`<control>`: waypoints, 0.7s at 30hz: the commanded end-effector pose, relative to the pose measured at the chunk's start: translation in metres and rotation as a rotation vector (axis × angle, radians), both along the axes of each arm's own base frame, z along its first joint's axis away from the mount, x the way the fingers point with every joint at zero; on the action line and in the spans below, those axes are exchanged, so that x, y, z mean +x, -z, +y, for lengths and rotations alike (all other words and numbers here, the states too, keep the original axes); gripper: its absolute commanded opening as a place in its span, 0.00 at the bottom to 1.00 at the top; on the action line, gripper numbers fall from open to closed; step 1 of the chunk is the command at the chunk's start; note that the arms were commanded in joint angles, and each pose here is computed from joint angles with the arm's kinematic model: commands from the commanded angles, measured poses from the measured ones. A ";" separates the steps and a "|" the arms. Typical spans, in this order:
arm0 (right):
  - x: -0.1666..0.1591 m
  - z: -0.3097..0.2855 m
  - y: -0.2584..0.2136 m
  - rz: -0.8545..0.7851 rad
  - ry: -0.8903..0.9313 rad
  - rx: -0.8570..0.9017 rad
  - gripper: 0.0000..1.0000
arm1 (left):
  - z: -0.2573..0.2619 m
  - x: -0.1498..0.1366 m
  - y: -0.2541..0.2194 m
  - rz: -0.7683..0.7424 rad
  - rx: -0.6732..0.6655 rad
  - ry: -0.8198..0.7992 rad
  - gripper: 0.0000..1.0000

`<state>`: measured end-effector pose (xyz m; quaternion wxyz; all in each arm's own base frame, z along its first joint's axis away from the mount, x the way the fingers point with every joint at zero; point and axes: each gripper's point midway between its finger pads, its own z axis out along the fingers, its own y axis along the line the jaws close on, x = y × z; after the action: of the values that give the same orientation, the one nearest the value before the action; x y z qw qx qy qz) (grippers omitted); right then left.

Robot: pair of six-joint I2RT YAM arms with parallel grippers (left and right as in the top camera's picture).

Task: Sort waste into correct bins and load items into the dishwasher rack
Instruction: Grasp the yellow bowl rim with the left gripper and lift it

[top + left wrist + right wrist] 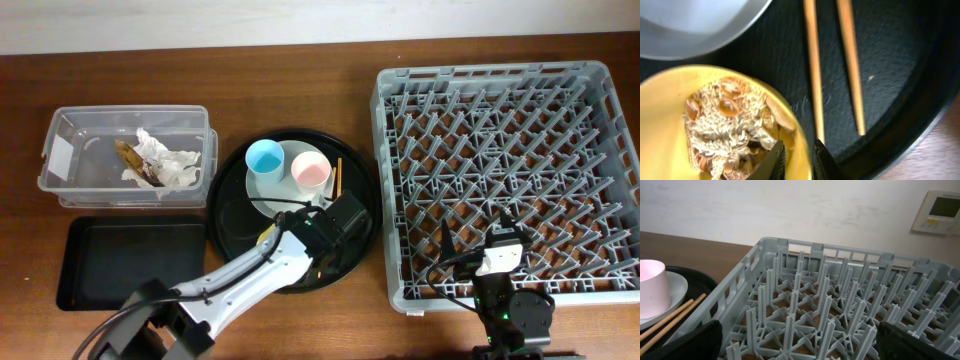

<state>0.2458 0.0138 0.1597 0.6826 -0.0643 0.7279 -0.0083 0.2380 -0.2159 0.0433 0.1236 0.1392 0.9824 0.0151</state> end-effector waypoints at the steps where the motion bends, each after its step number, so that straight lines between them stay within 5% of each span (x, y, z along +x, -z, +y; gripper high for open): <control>1: 0.000 -0.002 0.003 0.005 0.008 0.004 0.98 | 0.007 -0.003 0.009 0.000 0.024 -0.020 0.19; 11: 0.000 -0.002 0.003 0.005 0.008 0.004 0.98 | 0.006 -0.003 0.019 -0.001 0.019 -0.031 0.17; 17: 0.000 -0.002 0.003 0.005 0.008 0.004 0.98 | 0.006 -0.003 0.020 0.000 0.016 -0.045 0.02; 21: 0.000 -0.002 0.003 0.005 0.008 0.004 0.98 | -0.003 0.005 -0.004 -0.040 -0.030 -0.046 0.01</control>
<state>0.2458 0.0138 0.1597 0.6826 -0.0641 0.7279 -0.0083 0.2365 -0.2112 0.0285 0.1260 0.1223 0.9842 0.0235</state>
